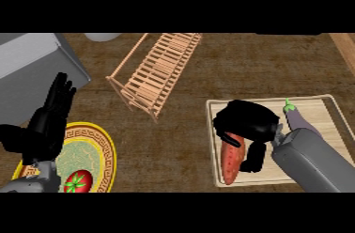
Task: Pick the sweet potato from the tray and place it in the tiered shelf
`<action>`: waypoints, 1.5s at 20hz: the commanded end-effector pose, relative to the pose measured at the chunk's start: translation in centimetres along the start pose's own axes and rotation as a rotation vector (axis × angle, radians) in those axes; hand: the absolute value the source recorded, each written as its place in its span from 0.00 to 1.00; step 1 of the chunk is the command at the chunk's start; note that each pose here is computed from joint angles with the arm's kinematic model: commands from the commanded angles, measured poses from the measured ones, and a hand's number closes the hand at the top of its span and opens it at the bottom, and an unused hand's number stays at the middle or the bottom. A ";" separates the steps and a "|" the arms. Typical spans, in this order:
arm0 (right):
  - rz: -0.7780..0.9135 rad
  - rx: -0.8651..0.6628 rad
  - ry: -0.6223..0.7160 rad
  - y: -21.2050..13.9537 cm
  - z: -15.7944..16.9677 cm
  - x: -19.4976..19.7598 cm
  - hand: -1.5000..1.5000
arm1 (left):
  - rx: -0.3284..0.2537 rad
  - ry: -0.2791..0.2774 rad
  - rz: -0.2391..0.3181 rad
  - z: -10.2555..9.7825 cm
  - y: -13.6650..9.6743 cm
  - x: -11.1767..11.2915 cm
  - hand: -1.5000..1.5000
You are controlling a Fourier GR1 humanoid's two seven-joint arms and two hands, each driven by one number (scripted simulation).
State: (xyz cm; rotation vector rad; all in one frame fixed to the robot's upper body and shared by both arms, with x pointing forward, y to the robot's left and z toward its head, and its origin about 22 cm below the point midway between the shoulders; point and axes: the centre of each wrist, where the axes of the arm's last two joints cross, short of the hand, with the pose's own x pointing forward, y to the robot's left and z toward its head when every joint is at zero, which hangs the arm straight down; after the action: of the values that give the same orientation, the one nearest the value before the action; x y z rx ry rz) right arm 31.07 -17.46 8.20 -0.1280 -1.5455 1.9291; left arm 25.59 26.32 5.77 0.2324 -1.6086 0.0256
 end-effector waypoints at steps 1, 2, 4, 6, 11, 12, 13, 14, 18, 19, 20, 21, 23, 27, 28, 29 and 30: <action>-0.146 -0.097 -0.137 -1.7 0.7 1.0 1.00 | 0.024 -0.013 -0.012 0.2 -0.6 0.2 0.50; -0.205 -0.160 -0.157 -3.6 1.4 0.9 1.00 | 0.022 0.001 -0.005 0.3 0.7 0.3 0.50; -0.296 -0.233 -0.169 -5.2 2.2 0.3 1.00 | 0.022 0.007 -0.013 0.6 1.1 0.6 0.50; -0.335 -0.307 -0.128 -7.0 3.9 -0.3 1.00 | 0.032 0.014 -0.002 0.1 0.5 0.9 0.50; -0.359 -0.458 -0.057 -13.0 5.3 0.9 1.00 | 0.019 0.000 -0.013 -0.6 0.1 0.1 0.50; -0.355 -0.460 -0.030 -14.2 3.8 1.1 1.00 | 0.027 0.000 -0.003 -0.9 0.0 0.3 0.50; -0.310 -0.500 -0.006 -13.9 6.4 1.0 1.00 | 0.006 0.004 0.008 0.0 0.7 0.1 0.50; -0.293 -0.493 0.007 -14.1 7.5 0.8 1.00 | 0.027 0.012 -0.010 0.3 1.1 0.1 0.50; -0.328 -0.507 0.033 -18.7 4.2 1.1 1.00 | -0.004 -0.007 0.004 -0.3 -0.5 0.1 0.50; -0.361 -0.529 0.024 -17.7 2.8 0.4 1.00 | -0.009 -0.002 0.001 0.2 1.0 -0.7 0.50; -0.350 -0.549 0.030 -19.0 5.4 -0.3 1.00 | -0.001 0.007 -0.008 0.4 -0.5 -0.6 0.50; -0.342 -0.557 0.052 -17.7 2.6 -1.6 1.00 | -0.005 -0.005 -0.004 0.7 0.7 -0.6 0.50; -0.352 -0.569 0.048 -17.5 1.2 -1.7 1.00 | -0.006 -0.011 0.005 -0.2 0.0 -0.5 0.50; -0.390 -0.595 0.051 -16.8 -2.2 -0.9 1.00 | 0.013 -0.013 -0.007 -1.6 0.9 0.1 0.50; -0.396 -0.591 0.069 -18.5 -2.0 -2.5 1.00 | 0.002 -0.008 0.003 -0.8 0.5 1.6 0.50; -0.416 -0.592 0.076 -17.4 -3.1 -1.4 1.00 | 0.007 0.001 -0.002 0.4 0.0 -0.7 0.50; -0.406 -0.599 0.056 -16.7 -4.8 -0.8 1.00 | 0.013 -0.014 -0.006 -0.7 -0.9 0.2 0.50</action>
State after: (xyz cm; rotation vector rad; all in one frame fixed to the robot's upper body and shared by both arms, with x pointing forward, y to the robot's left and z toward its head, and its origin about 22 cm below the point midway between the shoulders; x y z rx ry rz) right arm 40.28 -15.34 22.97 -0.1169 -1.8921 1.1323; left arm 26.01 26.50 5.99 0.2405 -1.6160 0.0285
